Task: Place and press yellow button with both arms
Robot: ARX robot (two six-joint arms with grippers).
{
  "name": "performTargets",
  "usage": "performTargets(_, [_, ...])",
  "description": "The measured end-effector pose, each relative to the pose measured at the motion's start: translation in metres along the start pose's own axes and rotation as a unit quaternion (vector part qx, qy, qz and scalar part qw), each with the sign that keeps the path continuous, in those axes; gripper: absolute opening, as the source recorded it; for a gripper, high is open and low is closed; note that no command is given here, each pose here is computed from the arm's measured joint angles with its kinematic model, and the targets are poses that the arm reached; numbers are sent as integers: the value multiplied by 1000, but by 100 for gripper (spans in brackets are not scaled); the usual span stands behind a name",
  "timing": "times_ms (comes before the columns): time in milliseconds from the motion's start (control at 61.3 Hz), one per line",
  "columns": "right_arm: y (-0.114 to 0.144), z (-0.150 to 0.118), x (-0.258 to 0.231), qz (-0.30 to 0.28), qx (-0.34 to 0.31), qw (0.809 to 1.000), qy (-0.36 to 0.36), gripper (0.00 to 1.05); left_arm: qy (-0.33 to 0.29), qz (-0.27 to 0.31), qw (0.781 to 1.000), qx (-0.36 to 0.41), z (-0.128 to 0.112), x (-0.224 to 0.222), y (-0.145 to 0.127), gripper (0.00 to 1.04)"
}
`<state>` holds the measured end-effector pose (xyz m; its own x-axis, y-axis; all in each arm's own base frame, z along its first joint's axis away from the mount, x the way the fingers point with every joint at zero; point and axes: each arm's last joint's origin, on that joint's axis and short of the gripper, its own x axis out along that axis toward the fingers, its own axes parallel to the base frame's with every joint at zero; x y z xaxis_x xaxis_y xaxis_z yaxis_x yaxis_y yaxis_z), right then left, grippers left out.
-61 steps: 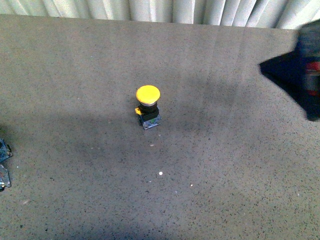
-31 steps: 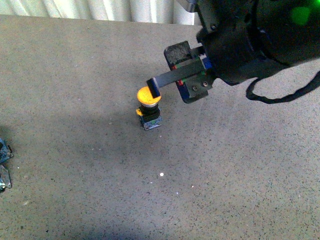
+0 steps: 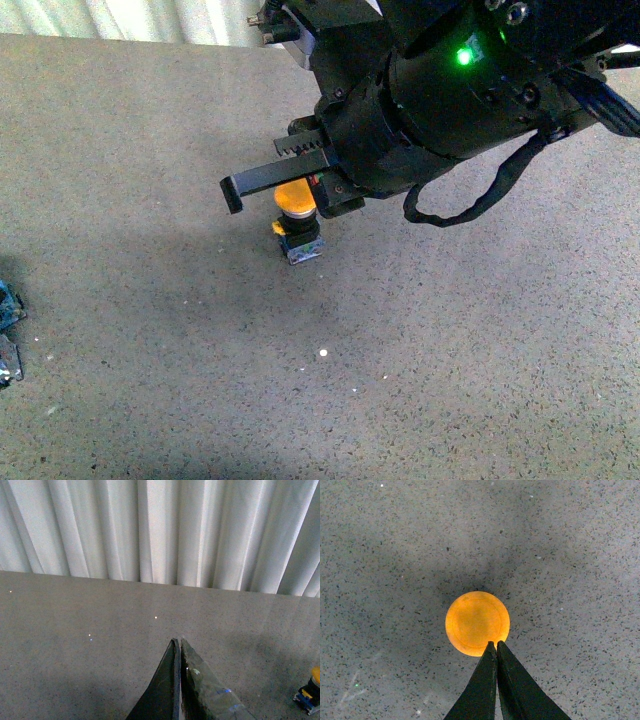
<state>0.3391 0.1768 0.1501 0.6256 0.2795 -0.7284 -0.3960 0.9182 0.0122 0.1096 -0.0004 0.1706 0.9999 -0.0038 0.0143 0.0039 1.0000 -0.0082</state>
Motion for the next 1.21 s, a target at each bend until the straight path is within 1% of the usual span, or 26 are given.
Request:
performTargets(131, [0, 2, 2, 2, 2, 1000, 0, 1, 2, 0, 1000, 0, -1, -3, 0, 1])
performTargets(196, [1, 3, 3, 4, 2, 1000, -1, 1, 18, 0, 1000, 0, -5, -8, 0, 1])
performTargets(310, [1, 3, 6, 5, 3, 1000, 0, 1, 7, 0, 1000, 0, -3, -12, 0, 1])
performTargets(685, [2, 5, 14, 8, 9, 1000, 11, 1, 10, 1, 1000, 0, -4, -12, 0, 1])
performTargets(1028, [2, 3, 24, 12, 23, 999, 40, 1, 10, 1, 1000, 0, -4, -12, 0, 1])
performTargets(1207, [2, 5, 24, 15, 28, 999, 33, 1, 9, 1, 1000, 0, -4, -12, 0, 1])
